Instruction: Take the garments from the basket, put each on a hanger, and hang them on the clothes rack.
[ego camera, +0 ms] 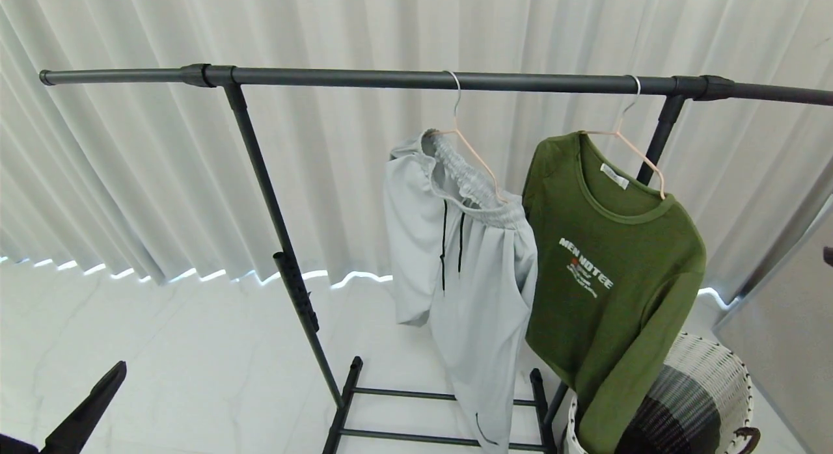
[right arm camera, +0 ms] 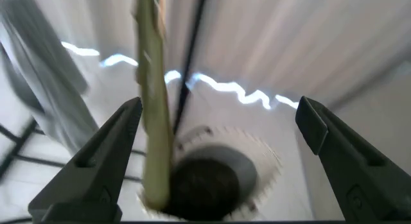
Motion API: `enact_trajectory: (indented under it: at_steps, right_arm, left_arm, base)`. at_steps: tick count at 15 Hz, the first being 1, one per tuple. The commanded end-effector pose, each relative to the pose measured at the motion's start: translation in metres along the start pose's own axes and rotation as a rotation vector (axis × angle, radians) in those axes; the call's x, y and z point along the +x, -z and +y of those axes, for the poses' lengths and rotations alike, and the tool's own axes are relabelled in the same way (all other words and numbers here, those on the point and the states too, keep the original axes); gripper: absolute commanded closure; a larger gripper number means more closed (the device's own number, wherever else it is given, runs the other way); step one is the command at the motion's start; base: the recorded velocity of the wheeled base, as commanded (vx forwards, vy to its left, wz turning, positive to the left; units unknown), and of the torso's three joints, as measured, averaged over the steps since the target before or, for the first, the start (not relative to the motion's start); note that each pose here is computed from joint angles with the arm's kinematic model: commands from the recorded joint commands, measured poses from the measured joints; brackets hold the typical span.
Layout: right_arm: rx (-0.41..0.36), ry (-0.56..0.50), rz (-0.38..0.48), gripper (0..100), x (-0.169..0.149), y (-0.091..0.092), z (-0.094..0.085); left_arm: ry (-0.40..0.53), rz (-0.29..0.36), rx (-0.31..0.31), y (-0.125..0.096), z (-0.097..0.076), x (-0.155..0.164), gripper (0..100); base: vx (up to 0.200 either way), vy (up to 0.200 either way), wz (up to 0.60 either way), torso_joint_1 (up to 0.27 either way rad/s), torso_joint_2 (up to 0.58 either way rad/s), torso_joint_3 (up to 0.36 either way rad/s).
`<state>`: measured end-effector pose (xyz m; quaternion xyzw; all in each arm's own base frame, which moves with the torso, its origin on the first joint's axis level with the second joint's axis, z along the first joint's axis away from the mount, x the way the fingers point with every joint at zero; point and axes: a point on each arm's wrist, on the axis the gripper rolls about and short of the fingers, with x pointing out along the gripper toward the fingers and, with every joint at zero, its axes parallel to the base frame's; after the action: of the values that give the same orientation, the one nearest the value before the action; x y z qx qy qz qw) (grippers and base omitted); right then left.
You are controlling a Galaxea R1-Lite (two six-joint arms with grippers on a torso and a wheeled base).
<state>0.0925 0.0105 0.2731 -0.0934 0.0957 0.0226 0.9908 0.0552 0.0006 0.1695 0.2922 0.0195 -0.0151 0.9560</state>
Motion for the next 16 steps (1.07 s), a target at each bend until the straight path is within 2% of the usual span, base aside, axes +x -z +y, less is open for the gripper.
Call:
enact_trajectory:
  at_steps: [1,3,4,5,7,9,10,12,14,15,16]
  right_arm:
    - [0.006,0.052,-0.015,0,-0.027,0.027,-0.001]
    - [0.006,0.085,0.064,0,-0.041,0.064,0.002]
    - [0.008,0.097,0.092,0,-0.047,0.076,0.004]
    - [0.012,0.115,0.137,0,-0.057,0.095,0.007]
    - [0.014,0.124,0.175,0,-0.073,0.118,0.011]
    - [0.013,0.156,0.22,0,-0.087,0.143,0.016]
    - [0.011,0.184,0.245,0,-0.093,0.157,0.019]
    - [0.009,0.186,0.227,0,-0.103,0.177,0.023]
    - [0.011,0.166,0.136,0,-0.107,0.203,0.028]
    - [0.027,0.149,0.108,0,-0.107,0.205,0.028]
    - [0.062,0.149,0.105,0,-0.107,0.206,0.028]
  left_arm:
    - [-0.054,-0.034,0.002,0.01,-0.007,-0.019,0]
    - [-0.064,-0.047,0.004,0.021,-0.015,-0.028,0]
    - [-0.067,-0.051,0.005,0.025,-0.018,-0.032,0]
    - [-0.081,-0.062,0.005,0.035,-0.025,-0.039,0]
    - [-0.137,-0.07,0.003,0.049,-0.035,-0.055,0]
    - [-0.188,-0.051,-0.005,0.071,-0.048,-0.074,0]
    - [-0.22,-0.002,-0.013,0.075,-0.049,-0.075,0]
    - [-0.3,0.041,-0.02,0.075,-0.047,-0.075,0]
    - [-0.301,0.042,-0.02,0.075,-0.047,-0.075,0]
    - [-0.302,0.042,-0.022,0.075,-0.047,-0.075,0]
    - [-0.303,0.038,-0.049,0.075,-0.047,-0.075,0]
  base:
    - [-0.2,0.0,0.0,-0.002,0.01,0.007]
    - [-0.2,0.0,0.0,0.005,0.0,0.007]
    - [0.0,0.0,0.0,0.0,0.0,0.0]
    - [0.0,0.0,0.0,0.0,0.0,0.0]
    - [0.0,0.0,0.0,0.0,0.0,0.0]
    - [0.0,0.0,0.0,0.0,0.0,0.0]
    - [0.0,0.0,0.0,0.0,0.0,0.0]
    - [0.0,0.0,0.0,0.0,0.0,0.0]
    - [0.0,0.0,0.0,0.0,0.0,0.0]
    - [0.0,0.0,0.0,0.0,0.0,0.0]
    - [0.0,0.0,0.0,0.0,0.0,0.0]
